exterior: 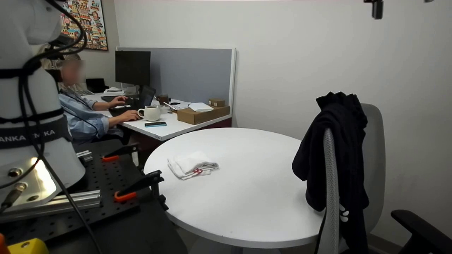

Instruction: Hang the black t-shirt on the backrest of the grey chair

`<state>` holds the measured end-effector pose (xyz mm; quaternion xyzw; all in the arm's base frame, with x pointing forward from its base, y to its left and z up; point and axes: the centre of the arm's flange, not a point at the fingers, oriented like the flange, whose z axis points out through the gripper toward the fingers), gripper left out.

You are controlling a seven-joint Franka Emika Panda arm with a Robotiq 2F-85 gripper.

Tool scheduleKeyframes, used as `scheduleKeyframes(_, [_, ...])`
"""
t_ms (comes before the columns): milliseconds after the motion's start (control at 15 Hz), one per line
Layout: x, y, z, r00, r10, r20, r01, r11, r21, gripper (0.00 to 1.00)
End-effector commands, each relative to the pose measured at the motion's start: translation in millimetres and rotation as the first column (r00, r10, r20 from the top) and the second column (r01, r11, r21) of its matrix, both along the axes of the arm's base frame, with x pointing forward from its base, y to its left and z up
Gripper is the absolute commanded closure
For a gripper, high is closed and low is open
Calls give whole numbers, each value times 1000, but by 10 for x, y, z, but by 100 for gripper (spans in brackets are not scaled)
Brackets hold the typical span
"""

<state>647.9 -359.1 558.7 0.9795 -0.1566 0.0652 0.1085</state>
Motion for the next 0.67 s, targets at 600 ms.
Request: scheduleKeyframes(600, [147,2706,-1109,950,302,80,-313,923,223,0])
